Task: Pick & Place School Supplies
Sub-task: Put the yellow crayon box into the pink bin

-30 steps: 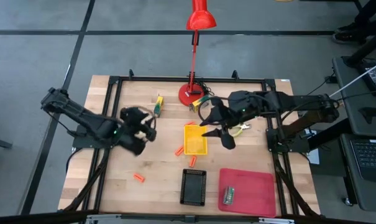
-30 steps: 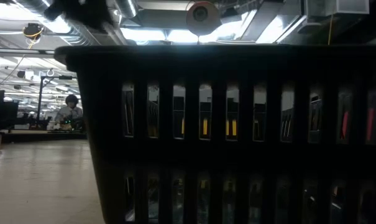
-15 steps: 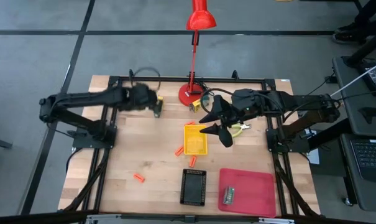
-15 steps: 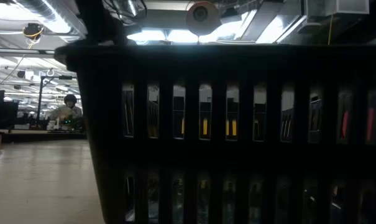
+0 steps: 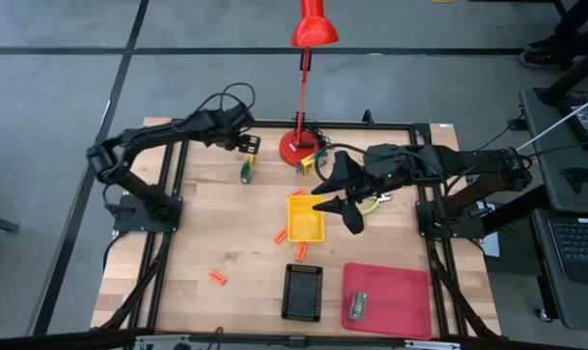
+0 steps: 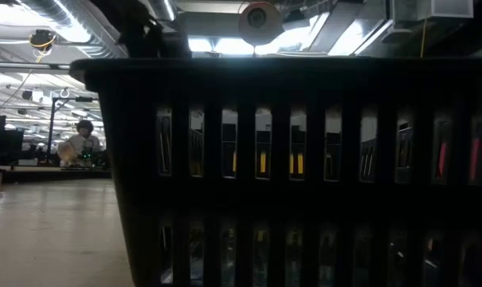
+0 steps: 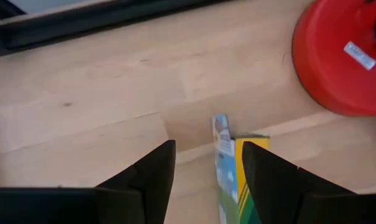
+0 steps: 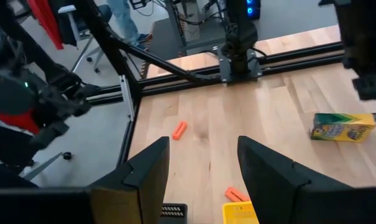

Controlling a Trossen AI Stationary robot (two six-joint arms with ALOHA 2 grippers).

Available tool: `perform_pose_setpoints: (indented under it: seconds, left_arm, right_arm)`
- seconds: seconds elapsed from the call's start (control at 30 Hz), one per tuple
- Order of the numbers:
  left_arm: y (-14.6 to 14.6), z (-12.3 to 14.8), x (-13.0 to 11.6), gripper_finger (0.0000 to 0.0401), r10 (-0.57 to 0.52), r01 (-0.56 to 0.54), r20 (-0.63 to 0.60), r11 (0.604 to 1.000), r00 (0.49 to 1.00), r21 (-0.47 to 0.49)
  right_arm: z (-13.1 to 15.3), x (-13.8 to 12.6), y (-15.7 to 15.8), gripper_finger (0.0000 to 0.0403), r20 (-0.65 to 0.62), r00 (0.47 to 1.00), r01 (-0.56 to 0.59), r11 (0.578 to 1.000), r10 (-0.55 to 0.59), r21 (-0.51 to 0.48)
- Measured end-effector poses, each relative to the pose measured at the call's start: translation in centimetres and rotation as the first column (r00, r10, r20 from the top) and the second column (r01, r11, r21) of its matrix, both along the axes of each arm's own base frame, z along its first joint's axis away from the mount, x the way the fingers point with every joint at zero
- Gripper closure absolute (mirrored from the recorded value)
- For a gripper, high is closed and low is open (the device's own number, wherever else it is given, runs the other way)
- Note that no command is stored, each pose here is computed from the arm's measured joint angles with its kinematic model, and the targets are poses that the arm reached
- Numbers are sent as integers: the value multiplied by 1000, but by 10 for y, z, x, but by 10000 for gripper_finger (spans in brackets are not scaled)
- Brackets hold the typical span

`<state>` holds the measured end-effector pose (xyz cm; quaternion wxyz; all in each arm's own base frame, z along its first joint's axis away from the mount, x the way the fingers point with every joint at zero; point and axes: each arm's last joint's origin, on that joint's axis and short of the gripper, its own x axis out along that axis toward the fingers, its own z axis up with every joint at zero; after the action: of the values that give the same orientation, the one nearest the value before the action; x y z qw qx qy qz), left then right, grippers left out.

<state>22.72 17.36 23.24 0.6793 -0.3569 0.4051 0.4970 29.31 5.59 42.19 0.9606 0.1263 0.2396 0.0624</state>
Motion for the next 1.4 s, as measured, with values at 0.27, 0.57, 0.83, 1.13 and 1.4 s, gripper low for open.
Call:
perform_pose_setpoints:
  seconds: [0.27, 0.57, 0.83, 1.13, 1.4]
  left_arm:
    - [11, -21, 18, 217, -37, 38, 36, 999, 999, -11]
    - [15, -34, 24, 217, -38, 39, 21, 999, 999, -25]
    - [18, -40, 27, 232, -37, 38, 17, 999, 999, -29]
    - [19, -40, 25, 280, -30, 30, 13, 999, 999, -31]
    - [19, -40, 25, 317, -32, 32, 13, 999, 999, -39]
  right_arm:
    - [-1, -1, 4, 209, -11, 1000, 12, 1000, -12, 16]
    - [-1, -3, 13, 209, -15, 1000, 19, 999, -18, 28]
    - [-1, -5, 19, 209, -18, 999, 33, 999, -33, 17]
    - [-2, -5, 19, 209, -29, 999, 39, 999, -38, 26]
    - [-2, -5, 19, 209, -29, 999, 39, 999, -38, 26]
